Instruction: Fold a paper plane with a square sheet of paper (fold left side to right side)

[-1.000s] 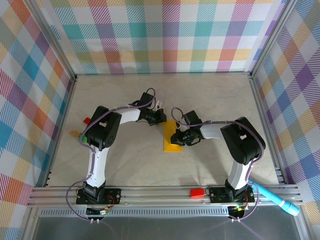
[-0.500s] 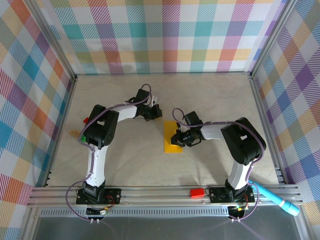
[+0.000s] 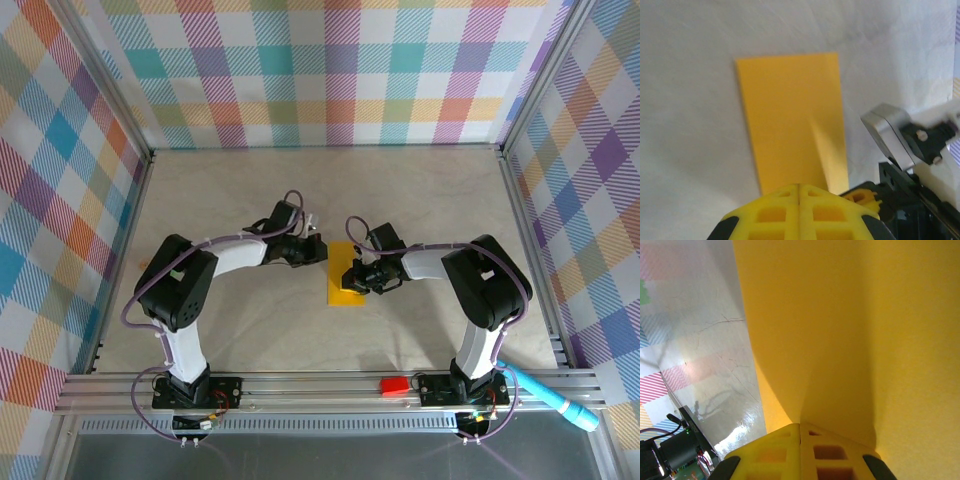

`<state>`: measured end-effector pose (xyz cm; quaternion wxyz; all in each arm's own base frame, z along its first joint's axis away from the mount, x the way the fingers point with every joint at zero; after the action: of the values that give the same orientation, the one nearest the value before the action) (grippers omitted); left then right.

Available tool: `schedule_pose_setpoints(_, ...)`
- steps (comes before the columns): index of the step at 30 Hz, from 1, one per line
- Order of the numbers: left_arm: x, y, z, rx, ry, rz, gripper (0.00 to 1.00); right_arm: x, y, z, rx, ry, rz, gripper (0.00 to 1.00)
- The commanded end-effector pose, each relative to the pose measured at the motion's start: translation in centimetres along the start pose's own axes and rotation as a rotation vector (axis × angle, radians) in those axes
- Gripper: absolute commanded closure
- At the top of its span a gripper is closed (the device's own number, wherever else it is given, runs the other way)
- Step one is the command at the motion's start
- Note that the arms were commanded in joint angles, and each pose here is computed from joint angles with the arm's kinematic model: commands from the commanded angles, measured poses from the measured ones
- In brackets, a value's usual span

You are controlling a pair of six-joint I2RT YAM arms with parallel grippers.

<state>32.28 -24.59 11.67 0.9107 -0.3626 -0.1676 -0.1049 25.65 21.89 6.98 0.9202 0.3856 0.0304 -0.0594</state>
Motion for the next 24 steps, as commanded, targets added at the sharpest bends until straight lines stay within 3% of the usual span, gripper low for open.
schedule_pose_setpoints(1, 0.3, -0.6, -1.4, -0.023, 0.018, -0.014, 1.00, -2.0, -3.9, -1.1, -0.161, 0.066, -0.125, 1.00)
schedule_pose_setpoints(12, -0.4, 1.0, -3.7, 0.065, 0.056, -0.007, 1.00, -1.4, -3.0, -0.9, -0.145, 0.060, -0.104, 0.95)
schedule_pose_setpoints(24, -2.9, 1.9, -3.6, 0.093, 0.108, -0.008, 1.00, 0.1, 2.6, 2.7, -0.039, -0.014, 0.001, 0.72)
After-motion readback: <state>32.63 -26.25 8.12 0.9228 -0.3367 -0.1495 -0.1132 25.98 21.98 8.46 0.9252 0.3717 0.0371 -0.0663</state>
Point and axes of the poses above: each hand's point on the last joint's axis, 136 mm out from that joint toward the fingers, its own z axis back along the fingers, its own y axis along the line the jaws close on, x = y × z, the point moved 8 cm from there along z, back along the fingers, and after that the axes turned 9 degrees about -z, right-handed, at the moved point
